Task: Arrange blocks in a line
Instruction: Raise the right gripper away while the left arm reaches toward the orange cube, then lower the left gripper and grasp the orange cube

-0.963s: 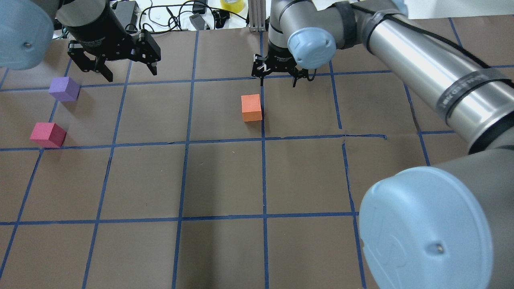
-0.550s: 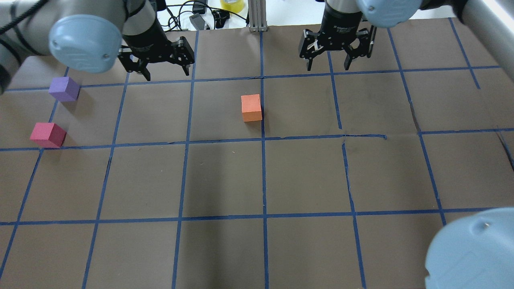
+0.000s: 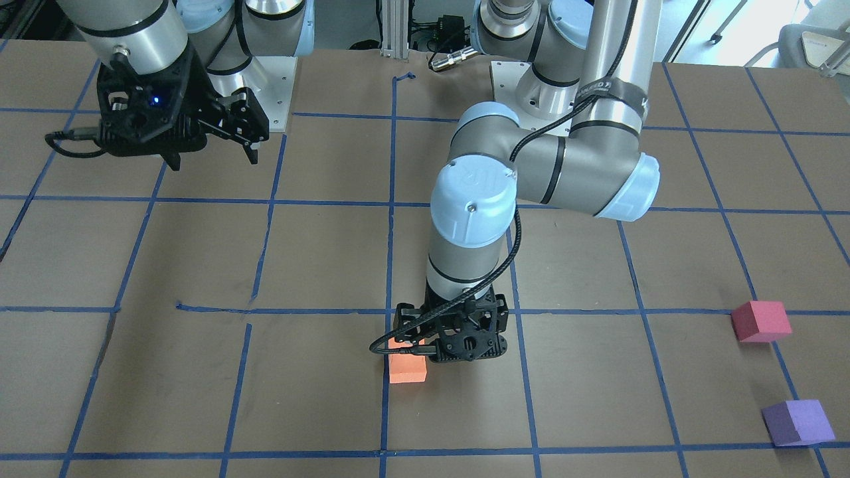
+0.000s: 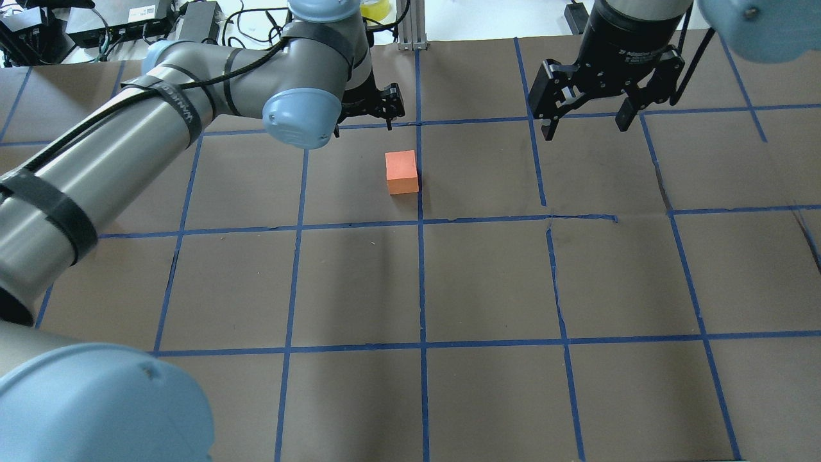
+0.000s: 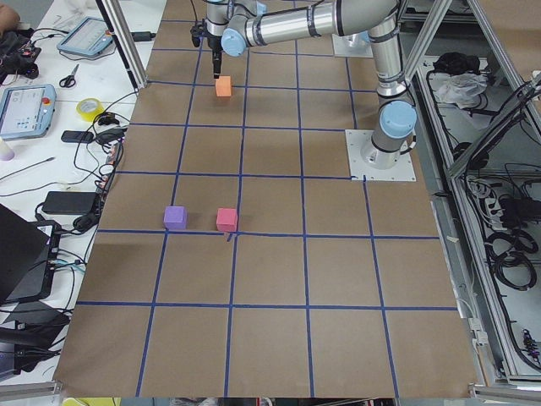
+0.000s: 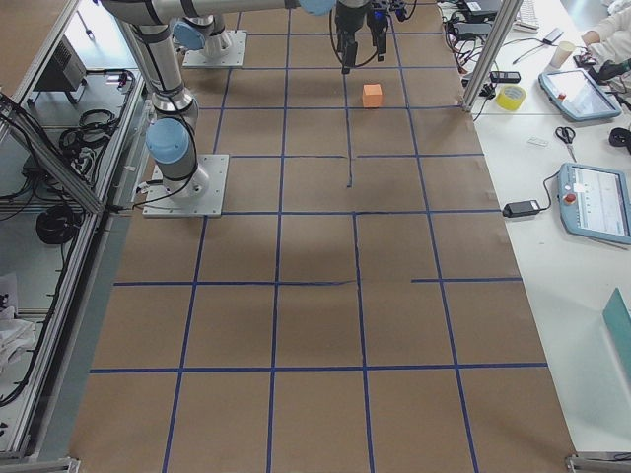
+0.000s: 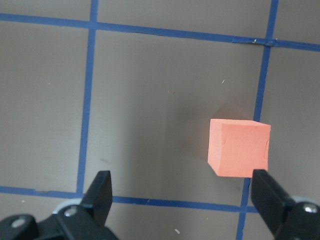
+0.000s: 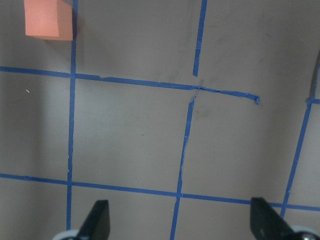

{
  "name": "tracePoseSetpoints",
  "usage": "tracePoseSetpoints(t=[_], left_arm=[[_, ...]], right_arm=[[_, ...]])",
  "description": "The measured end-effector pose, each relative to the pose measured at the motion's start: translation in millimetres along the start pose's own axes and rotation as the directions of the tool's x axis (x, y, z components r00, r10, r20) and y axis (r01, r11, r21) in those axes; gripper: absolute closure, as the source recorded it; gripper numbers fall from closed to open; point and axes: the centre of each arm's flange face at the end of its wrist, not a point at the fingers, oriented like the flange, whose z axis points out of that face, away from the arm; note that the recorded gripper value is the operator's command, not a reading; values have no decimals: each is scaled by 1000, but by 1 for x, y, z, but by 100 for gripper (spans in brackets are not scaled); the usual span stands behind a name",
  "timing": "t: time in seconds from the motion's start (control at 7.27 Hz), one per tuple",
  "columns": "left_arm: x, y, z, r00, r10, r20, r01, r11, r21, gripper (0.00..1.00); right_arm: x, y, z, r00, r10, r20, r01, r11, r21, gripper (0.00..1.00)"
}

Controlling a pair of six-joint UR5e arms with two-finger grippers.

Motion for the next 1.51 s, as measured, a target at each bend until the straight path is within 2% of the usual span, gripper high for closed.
tracePoseSetpoints(t=[0.28,0.55,0.69,0.96,1.51], left_arm=[[25,4,33,1000,10,25,-10,1000,-22,0],[37,10,59,999,-12,37,14,999,-46,0],[40,9,68,999,-27,37,29,998,-47,0],[43,7,78,998,-50,24,51,998,-36,0],[49,13,109,999,-39,35,41,997,-71,0]], right_arm=[[2,19,-5,1000,-10,-20,10,1000,7,0],[10,19,-3,996,-7,-91,7,1000,-1,0],[12,14,1,995,-7,-101,7,1000,2,0],[14,4,7,994,-11,-109,12,1000,3,0],[15,0,12,994,-15,-111,16,1000,3,0]])
